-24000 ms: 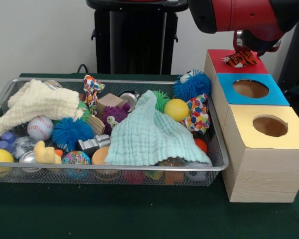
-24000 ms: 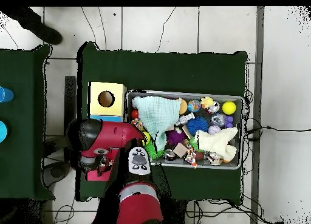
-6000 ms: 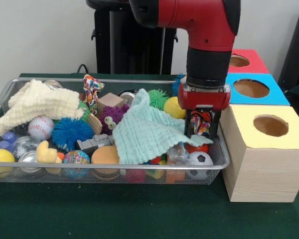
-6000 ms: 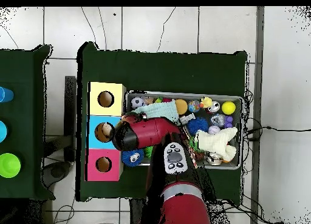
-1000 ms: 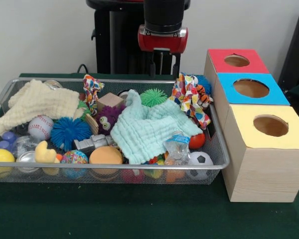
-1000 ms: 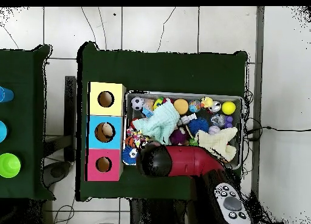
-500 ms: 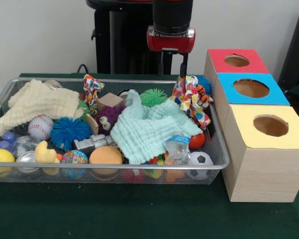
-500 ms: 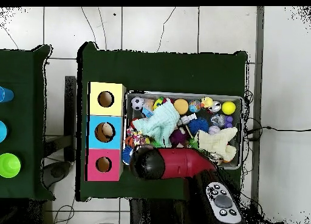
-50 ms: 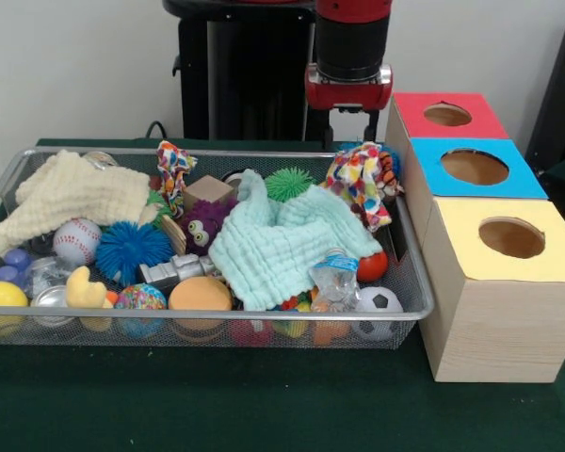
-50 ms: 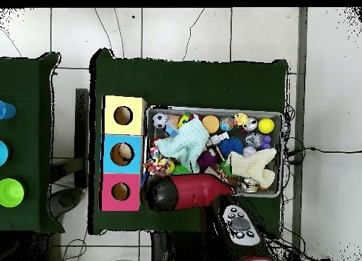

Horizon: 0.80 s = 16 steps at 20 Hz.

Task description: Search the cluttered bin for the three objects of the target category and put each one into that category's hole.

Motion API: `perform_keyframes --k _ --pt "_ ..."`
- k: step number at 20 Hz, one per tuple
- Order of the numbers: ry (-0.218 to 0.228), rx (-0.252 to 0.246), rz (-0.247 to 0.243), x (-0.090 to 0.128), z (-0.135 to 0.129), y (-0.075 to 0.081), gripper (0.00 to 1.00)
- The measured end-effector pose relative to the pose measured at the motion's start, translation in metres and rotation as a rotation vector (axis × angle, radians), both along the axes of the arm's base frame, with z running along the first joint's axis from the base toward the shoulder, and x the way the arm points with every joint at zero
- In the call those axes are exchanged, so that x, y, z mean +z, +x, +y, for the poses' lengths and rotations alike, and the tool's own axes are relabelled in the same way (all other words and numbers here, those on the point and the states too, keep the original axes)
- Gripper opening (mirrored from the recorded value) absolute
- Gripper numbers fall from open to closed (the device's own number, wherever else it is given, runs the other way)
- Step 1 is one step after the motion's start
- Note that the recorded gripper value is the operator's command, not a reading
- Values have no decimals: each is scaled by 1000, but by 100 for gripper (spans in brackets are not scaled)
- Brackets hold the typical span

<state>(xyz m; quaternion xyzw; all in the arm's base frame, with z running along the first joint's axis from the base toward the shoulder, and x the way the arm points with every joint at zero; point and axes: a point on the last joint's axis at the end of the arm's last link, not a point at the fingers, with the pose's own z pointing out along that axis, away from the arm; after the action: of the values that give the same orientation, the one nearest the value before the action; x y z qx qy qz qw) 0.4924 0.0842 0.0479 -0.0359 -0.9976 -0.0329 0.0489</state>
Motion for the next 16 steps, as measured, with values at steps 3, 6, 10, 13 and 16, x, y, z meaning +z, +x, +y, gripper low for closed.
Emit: perform_keyframes --k 3,6,10,13,16 --pt "6 17 -2 -6 11 -3 100" --pt "12 37 -13 -11 22 -6 100" --pt "14 44 -24 -13 27 -6 100" --pt "13 42 -23 -13 26 -6 100" --pt "13 42 -23 -13 26 -6 100"
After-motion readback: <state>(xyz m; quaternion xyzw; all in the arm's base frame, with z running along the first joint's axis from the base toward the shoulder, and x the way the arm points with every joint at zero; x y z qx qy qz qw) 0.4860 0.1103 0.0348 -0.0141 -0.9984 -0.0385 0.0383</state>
